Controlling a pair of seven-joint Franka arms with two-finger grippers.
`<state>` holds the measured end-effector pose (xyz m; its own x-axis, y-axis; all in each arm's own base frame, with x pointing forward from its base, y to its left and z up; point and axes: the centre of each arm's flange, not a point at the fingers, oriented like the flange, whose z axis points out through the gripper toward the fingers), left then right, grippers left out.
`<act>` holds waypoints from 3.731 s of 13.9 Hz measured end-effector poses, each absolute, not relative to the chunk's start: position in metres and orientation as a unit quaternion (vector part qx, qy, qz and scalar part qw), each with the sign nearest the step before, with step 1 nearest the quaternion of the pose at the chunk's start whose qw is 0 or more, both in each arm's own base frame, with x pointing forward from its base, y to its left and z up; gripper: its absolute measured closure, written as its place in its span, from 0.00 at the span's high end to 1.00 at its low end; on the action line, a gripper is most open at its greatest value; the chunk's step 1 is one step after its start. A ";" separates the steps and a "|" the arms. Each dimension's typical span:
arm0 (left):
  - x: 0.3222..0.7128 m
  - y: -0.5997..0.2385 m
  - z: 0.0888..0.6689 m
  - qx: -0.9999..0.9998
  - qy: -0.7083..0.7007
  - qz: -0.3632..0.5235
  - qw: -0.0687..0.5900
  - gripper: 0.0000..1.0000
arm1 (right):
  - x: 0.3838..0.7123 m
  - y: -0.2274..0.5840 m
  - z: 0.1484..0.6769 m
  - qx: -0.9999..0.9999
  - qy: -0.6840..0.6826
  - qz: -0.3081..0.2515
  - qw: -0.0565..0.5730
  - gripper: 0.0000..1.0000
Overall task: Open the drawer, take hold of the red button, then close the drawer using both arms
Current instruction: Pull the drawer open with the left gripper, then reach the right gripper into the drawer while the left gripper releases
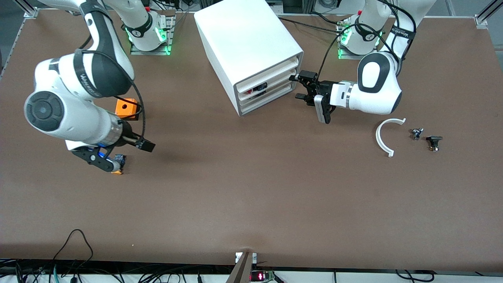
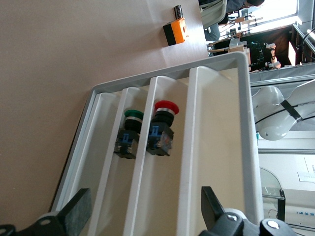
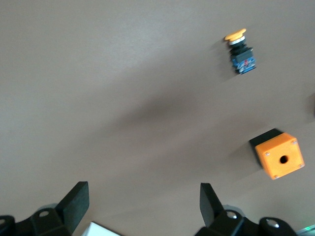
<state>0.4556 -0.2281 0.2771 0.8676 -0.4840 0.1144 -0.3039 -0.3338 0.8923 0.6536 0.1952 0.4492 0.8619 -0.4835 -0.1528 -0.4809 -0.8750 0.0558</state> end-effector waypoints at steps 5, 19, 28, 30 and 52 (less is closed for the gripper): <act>0.440 -0.242 0.222 0.796 -0.235 -0.125 0.544 0.64 | 0.650 0.241 0.437 0.944 -0.320 -0.081 0.007 1.00; 0.413 -0.283 0.204 0.762 -0.258 -0.135 0.578 0.46 | 0.642 0.307 0.418 0.907 -0.413 -0.076 -0.029 1.00; 0.409 -0.287 0.191 0.742 -0.282 -0.125 0.594 0.11 | 0.646 0.349 0.430 0.897 -0.436 -0.047 -0.062 1.00; 0.429 -0.275 0.198 0.748 -0.291 -0.109 0.587 0.11 | 0.648 0.352 0.434 0.895 -0.439 -0.038 -0.073 1.00; 0.602 -0.165 0.307 0.805 -0.310 -0.210 0.461 1.00 | 0.528 0.567 0.365 0.903 -0.424 -0.042 -0.061 1.00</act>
